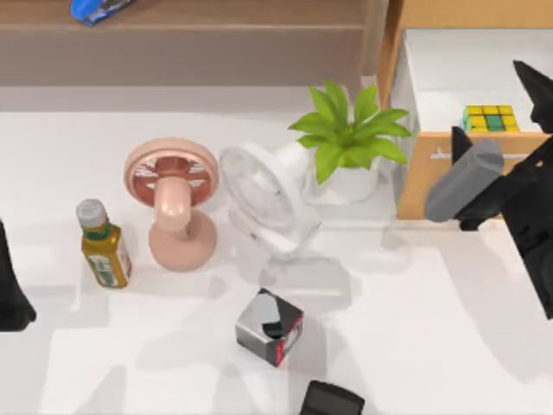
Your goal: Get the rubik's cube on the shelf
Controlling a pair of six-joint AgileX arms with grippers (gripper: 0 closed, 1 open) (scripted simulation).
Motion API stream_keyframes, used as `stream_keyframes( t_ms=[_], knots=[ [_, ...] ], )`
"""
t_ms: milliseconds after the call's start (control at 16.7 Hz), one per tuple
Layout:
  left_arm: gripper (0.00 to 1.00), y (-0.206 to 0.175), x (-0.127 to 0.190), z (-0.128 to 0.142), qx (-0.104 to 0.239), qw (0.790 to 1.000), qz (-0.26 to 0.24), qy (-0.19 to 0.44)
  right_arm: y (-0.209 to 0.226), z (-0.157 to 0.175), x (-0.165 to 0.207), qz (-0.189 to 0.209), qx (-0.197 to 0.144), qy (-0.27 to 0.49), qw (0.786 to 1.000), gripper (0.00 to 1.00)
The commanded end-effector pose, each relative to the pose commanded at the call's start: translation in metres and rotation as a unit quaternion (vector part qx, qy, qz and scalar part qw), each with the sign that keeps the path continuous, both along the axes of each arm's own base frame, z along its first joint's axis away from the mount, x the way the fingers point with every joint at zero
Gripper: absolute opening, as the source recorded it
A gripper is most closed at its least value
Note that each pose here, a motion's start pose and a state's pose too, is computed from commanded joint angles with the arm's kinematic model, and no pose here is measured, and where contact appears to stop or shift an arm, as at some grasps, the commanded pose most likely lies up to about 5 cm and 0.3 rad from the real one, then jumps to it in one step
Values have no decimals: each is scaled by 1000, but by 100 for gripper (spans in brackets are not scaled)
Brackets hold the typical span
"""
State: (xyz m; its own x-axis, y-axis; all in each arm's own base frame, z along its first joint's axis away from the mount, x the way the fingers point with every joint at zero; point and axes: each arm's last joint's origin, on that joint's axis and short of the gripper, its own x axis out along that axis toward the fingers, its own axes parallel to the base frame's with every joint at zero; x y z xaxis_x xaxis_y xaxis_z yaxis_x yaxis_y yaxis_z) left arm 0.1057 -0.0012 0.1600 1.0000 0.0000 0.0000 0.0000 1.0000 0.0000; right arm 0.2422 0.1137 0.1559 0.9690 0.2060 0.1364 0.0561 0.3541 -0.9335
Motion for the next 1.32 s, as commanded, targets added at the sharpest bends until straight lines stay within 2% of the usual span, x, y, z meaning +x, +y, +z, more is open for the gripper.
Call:
stream_keyframes(
  t_ms=[300,480,660,780,960,1320],
  knots=[
    [100,0,0,0,0,1000,0,0,5,43,46,2,93,59,994,100],
    [100,0,0,0,0,1000,0,0,-1,63,81,-24,143,131,981,100],
    [100,0,0,0,0,1000,0,0,-12,76,116,-67,191,222,954,100],
    [100,0,0,0,0,1000,0,0,-22,81,138,-103,222,286,926,100],
    [100,0,0,0,0,1000,0,0,-36,81,166,-163,266,381,870,100],
    [100,0,0,0,0,1000,0,0,-51,68,205,-280,325,537,727,100]
  ],
)
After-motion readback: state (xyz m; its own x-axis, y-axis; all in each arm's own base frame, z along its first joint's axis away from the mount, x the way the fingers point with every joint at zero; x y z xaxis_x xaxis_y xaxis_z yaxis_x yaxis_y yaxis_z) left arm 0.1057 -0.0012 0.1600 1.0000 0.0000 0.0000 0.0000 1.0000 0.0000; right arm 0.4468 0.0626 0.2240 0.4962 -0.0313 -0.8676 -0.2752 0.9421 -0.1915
